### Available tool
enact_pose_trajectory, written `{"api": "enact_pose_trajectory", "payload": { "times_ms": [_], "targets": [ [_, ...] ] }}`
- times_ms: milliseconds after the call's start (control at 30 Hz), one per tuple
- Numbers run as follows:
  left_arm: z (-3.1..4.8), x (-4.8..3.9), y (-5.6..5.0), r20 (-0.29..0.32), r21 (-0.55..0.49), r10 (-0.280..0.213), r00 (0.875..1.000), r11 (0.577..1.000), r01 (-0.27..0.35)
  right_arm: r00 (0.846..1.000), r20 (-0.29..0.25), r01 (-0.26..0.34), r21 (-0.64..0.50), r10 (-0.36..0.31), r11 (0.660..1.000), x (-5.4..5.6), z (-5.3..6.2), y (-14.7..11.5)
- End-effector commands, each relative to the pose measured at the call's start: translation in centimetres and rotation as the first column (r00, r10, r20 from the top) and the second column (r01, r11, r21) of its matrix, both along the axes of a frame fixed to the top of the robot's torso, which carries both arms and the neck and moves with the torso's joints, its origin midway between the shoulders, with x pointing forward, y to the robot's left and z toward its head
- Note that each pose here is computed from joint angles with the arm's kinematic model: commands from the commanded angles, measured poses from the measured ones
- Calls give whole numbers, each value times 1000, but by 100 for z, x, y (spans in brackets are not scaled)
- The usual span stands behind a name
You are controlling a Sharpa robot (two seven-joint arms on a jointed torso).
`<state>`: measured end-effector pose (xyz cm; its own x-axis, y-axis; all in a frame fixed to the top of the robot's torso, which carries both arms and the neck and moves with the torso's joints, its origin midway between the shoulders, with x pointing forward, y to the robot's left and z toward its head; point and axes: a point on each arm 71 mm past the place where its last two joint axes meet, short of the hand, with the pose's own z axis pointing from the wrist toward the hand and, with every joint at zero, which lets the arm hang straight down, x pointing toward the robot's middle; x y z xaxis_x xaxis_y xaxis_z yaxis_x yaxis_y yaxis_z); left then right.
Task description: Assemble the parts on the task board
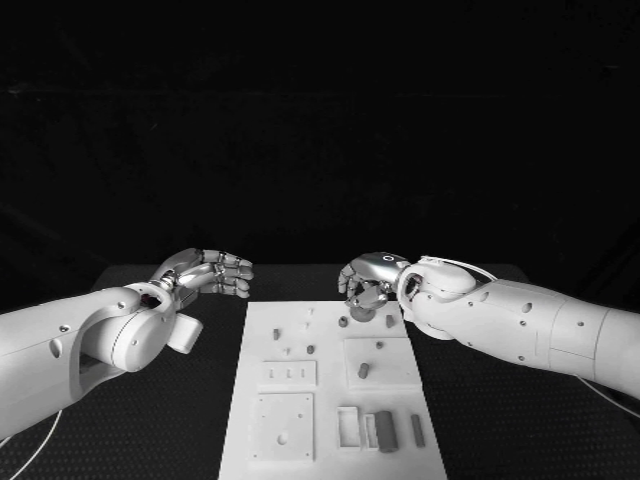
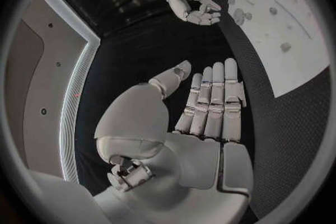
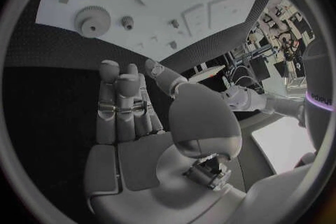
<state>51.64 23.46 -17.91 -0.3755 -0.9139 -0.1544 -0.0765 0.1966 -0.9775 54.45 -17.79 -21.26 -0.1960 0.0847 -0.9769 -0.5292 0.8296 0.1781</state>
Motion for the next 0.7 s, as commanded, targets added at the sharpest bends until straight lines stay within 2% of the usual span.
{"api": "enact_pose_trajectory", "payload": {
  "times_ms": [33,100,200,333,500,700],
  "targets": [
    [34,-11,-31,13,-11,-16,1000,1000,16,1000,16,-16,-130,19,991,-30,-34,70],
    [39,-18,-40,12,-12,-18,1000,1000,19,999,24,-21,-150,25,988,-49,-32,112],
    [58,-32,-42,12,-14,-22,1000,1000,23,997,68,-21,-194,35,981,-87,-12,182],
    [95,-40,-31,17,-16,-23,1000,1000,23,996,86,-15,-225,35,974,-103,-7,235],
    [137,-36,-12,25,-15,-19,1000,1000,19,996,79,-7,-253,28,968,-87,-26,214],
    [145,-34,8,26,-13,-14,1000,1000,14,996,91,15,-282,12,959,-51,-40,159]
  ]
}}
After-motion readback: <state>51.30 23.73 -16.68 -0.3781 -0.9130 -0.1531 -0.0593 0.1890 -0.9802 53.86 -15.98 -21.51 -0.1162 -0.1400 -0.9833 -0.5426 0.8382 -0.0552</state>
